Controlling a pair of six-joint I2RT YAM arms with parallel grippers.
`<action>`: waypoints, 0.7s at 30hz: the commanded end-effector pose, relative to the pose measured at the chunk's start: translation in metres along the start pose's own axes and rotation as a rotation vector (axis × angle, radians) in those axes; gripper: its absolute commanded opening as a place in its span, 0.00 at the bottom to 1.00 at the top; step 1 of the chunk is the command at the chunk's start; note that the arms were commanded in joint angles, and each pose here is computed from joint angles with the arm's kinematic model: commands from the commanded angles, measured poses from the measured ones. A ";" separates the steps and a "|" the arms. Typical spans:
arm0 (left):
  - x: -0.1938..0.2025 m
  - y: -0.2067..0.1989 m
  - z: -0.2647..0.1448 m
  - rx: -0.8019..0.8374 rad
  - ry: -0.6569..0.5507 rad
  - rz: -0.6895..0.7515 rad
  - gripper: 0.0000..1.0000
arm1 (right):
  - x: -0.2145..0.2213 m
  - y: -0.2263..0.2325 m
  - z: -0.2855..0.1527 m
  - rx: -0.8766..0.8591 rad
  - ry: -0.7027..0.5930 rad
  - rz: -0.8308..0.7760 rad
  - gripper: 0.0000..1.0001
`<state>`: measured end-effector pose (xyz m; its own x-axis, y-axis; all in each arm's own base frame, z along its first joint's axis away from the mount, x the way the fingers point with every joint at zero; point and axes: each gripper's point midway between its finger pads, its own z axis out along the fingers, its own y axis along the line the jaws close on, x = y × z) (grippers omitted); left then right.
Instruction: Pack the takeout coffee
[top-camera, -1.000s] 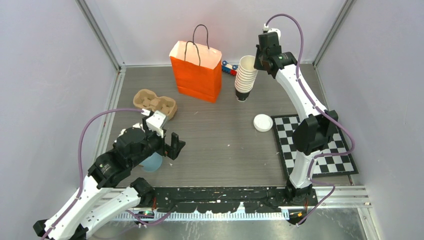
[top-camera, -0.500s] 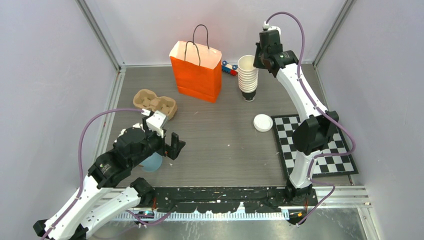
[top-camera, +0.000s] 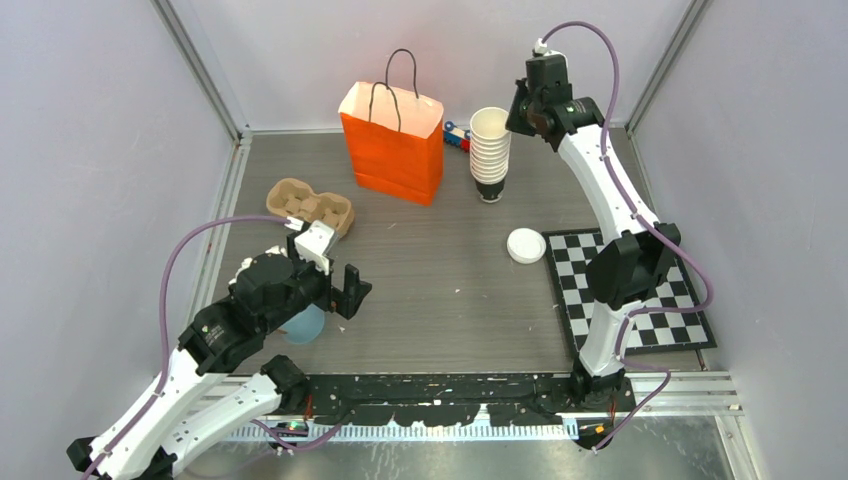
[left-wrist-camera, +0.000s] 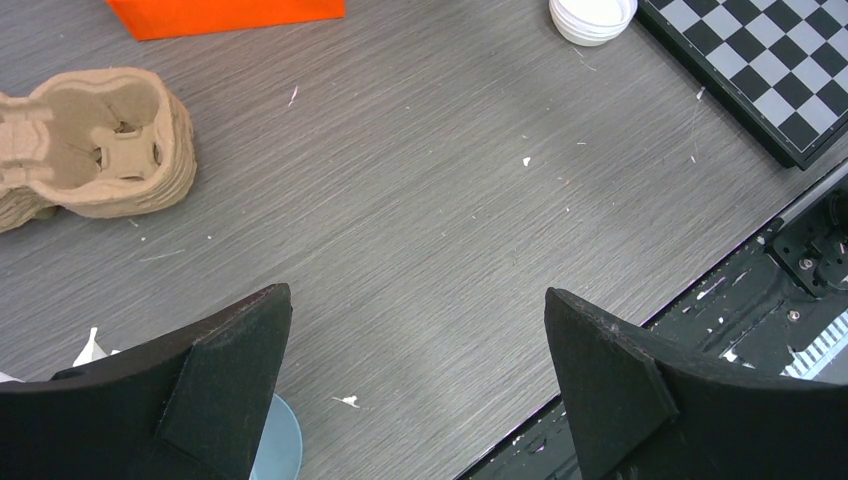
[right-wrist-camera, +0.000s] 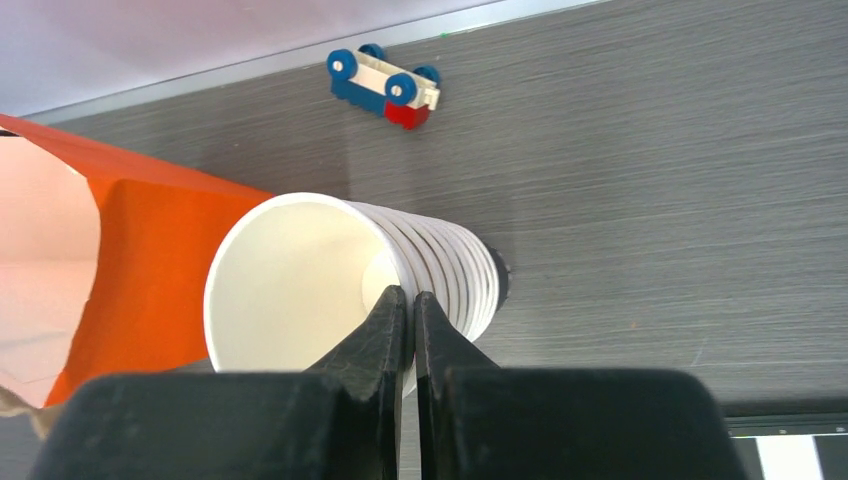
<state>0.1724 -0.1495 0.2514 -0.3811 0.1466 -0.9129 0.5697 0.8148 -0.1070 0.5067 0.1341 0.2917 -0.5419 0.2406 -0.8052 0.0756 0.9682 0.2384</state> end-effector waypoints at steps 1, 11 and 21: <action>-0.007 -0.002 0.002 0.005 -0.028 0.002 1.00 | -0.038 0.010 -0.025 -0.113 -0.079 0.137 0.00; -0.007 -0.002 0.002 0.006 -0.025 0.001 1.00 | -0.026 -0.013 -0.019 -0.035 -0.045 0.079 0.21; -0.006 -0.002 0.003 0.005 -0.020 0.001 1.00 | -0.028 -0.027 -0.017 0.045 -0.027 0.002 0.26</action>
<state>0.1726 -0.1497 0.2509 -0.3828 0.1477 -0.9120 0.5694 0.8151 -0.1070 0.5035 0.1072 0.2885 -0.5706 0.2787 -0.7725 0.1228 0.9590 0.2553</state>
